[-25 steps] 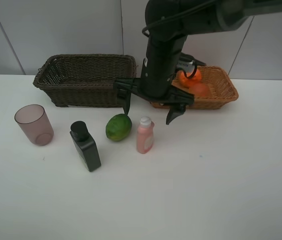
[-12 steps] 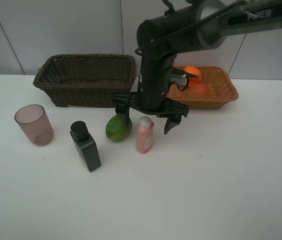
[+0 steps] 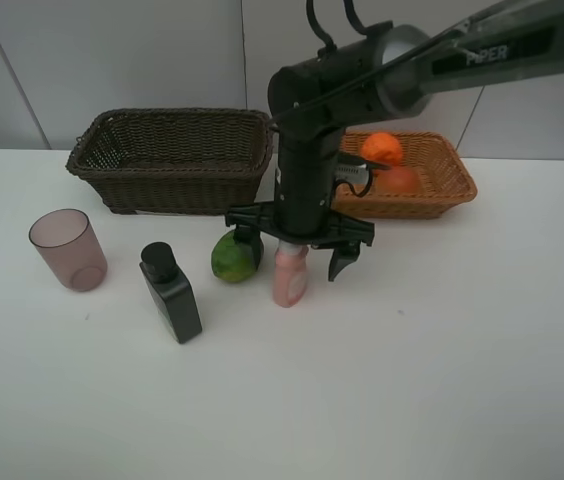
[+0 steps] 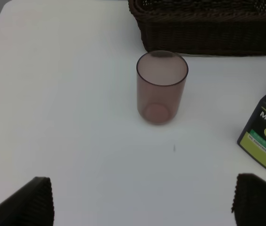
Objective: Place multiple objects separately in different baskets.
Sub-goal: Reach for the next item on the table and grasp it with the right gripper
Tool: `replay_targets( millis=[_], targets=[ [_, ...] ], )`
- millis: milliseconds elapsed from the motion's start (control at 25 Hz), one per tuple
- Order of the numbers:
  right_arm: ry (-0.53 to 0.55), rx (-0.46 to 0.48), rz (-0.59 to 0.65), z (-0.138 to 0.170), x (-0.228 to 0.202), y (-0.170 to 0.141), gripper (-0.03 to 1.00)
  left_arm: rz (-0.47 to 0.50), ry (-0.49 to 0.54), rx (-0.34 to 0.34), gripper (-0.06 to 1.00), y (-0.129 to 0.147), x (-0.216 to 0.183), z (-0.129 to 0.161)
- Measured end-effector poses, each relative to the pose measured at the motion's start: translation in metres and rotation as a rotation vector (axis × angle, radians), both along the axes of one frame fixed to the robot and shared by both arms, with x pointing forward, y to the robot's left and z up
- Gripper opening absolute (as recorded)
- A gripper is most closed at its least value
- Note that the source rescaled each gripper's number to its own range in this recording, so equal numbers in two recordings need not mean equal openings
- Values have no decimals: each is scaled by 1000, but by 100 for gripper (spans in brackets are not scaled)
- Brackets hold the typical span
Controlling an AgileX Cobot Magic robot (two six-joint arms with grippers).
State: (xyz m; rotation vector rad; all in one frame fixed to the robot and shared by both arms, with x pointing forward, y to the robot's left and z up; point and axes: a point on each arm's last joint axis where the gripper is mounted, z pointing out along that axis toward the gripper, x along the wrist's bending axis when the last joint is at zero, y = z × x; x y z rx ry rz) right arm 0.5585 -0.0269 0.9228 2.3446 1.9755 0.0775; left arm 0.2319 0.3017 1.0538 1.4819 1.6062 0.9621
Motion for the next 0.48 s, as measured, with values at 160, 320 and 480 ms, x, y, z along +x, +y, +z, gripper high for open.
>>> replay_targets(
  millis=[160,320,480],
  targets=[
    [1,2,4,0,0,0,60,0,0,0,98,0,0,0],
    [5,4,3,0,0,0,1,0,0,0,98,0,0,0],
    [6,6,2,0,-1,1,1,0,0,0,98,0,0,0]
  ],
)
